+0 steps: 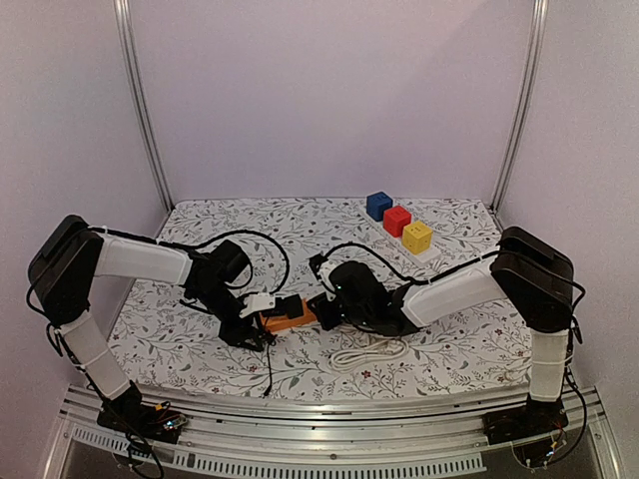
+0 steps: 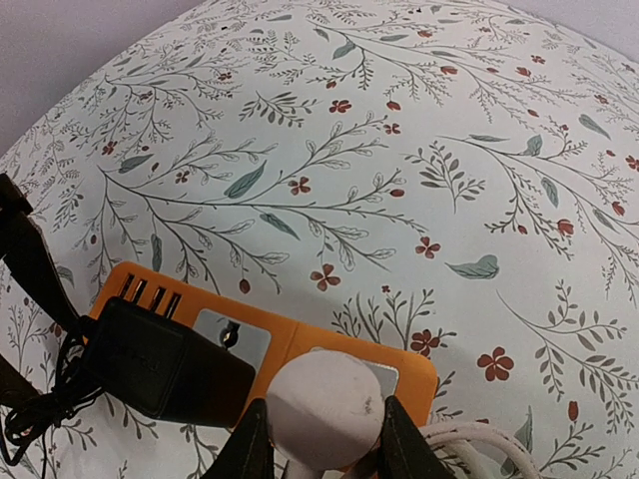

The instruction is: Insert the plug

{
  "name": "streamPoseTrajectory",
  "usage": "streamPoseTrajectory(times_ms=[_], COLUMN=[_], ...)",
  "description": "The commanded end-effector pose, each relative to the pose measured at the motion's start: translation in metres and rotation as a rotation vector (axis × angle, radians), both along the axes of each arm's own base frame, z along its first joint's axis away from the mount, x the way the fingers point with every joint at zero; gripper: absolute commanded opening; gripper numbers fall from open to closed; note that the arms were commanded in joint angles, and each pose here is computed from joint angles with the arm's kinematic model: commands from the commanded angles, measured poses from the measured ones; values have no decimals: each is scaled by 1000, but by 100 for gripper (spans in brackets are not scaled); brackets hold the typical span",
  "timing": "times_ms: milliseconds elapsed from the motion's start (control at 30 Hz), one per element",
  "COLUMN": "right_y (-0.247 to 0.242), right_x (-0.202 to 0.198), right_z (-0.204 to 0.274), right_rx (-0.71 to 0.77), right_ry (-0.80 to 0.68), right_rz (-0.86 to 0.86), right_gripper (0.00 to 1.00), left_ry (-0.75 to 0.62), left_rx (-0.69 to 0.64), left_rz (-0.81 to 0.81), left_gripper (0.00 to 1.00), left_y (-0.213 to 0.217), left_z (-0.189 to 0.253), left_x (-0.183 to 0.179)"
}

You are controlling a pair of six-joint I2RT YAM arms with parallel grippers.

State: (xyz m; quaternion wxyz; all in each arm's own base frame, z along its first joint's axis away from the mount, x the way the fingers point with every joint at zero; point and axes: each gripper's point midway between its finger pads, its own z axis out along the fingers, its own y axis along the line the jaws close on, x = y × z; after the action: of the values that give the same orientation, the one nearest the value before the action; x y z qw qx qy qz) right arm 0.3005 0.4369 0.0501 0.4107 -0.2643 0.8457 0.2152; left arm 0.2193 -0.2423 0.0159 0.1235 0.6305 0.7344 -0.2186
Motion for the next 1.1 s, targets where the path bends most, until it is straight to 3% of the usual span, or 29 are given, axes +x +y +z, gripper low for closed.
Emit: streamPoseTrajectory(times_ms=[0, 467, 800, 1067], right_y=[-93, -155, -203, -208], right_x=[-55, -109, -141, -147], right_z=[-133, -204, -233, -236], right_rx=[-457, -633, -742, -837], right_ry=[299, 533, 610, 596], right_rz=[-24, -50, -85, -61], right_gripper=[0, 0, 0, 0], left_ry=[27, 21, 65, 55], left_rx=[9, -17, -90, -153], left_rz=[-15, -27, 11, 59], left_gripper=[50, 53, 58, 64], left_y=[-1, -2, -2, 1], left_z=[-5, 4, 31, 62], left_x=[-9, -9, 3, 20])
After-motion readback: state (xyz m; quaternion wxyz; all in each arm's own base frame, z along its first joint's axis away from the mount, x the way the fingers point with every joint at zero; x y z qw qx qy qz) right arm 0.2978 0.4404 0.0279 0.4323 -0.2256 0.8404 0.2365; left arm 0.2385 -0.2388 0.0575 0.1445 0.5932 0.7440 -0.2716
